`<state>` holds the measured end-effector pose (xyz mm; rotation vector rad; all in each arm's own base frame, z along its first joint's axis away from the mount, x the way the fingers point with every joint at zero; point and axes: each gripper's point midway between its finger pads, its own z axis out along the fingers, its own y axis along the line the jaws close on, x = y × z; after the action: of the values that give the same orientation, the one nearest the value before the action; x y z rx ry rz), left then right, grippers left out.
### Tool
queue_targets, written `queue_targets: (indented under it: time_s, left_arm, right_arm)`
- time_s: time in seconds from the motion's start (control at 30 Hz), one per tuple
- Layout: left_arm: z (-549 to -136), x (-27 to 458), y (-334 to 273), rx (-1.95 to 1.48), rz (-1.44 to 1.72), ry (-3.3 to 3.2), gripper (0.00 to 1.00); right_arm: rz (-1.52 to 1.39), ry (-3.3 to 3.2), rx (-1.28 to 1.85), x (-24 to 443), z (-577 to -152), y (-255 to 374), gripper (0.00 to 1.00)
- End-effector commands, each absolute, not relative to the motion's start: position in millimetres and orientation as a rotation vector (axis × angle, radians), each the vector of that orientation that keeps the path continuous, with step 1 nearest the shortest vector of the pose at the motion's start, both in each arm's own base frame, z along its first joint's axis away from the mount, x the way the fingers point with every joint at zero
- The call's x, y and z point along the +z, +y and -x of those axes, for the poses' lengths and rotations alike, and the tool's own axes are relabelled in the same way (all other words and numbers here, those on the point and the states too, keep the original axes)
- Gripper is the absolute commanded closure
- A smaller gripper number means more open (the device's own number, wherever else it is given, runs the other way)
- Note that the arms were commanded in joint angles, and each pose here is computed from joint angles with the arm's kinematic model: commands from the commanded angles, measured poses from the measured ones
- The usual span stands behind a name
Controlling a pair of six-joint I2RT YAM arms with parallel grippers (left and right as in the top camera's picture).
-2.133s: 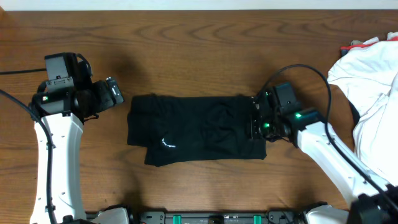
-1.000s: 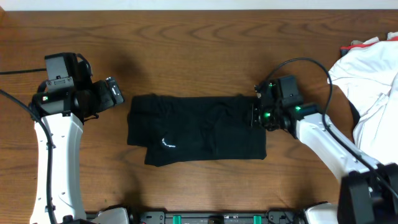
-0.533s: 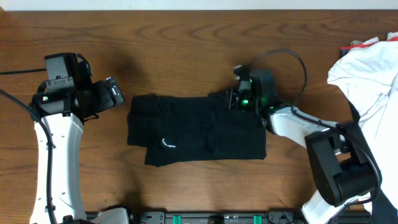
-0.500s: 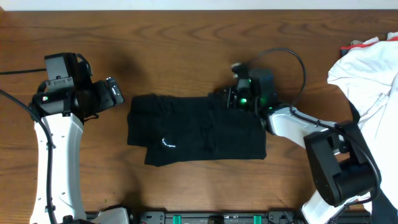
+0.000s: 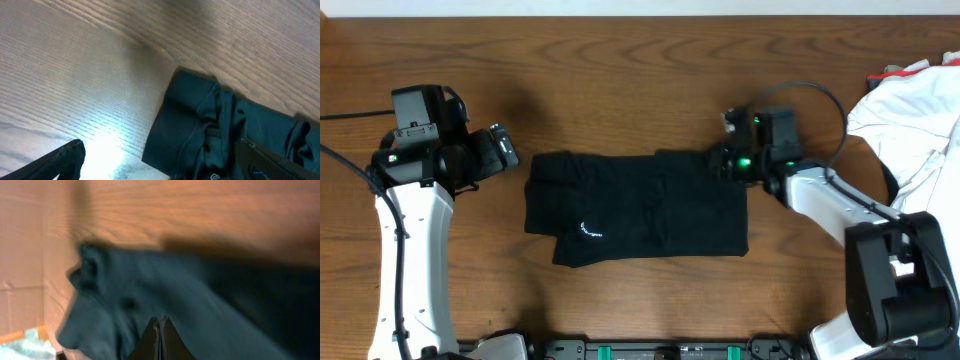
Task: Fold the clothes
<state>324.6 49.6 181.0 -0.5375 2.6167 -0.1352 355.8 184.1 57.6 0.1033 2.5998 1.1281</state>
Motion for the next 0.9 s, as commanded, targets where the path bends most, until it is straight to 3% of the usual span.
queue_targets:
  time_s: [0.0,0.13,0.17,0.27,0.37,0.6,0.87]
  left_arm:
    - [-325,187,51,-0.122,0.534,2.600,0.02]
    - [-325,187,51,-0.122,0.534,2.600,0.02]
    - [-325,187,51,-0.122,0.534,2.600,0.02]
    - [-328,189,51,-0.130,0.540,2.588,0.02]
    - [-332,191,51,-0.155,0.613,2.554,0.02]
    - [-313,172,34,-0.290,0.801,2.627,0.02]
    - [-286,112,15,-0.323,0.907,2.880,0.02]
  right_arm:
    - [-0.004,2.615,1.070,57,-349,167,0.96]
    - [-0.073,2.643,1.038,52,-348,140,0.92]
    - [-0.088,2.633,1.030,54,-350,133,0.88]
    - [-0.135,2.593,1.027,62,-357,117,0.63]
    - [-0.141,2.553,1.034,74,-359,106,0.55]
    - [-0.080,2.586,1.009,85,-340,102,0.48]
    - [-0.084,2.672,0.945,74,-325,95,0.48]
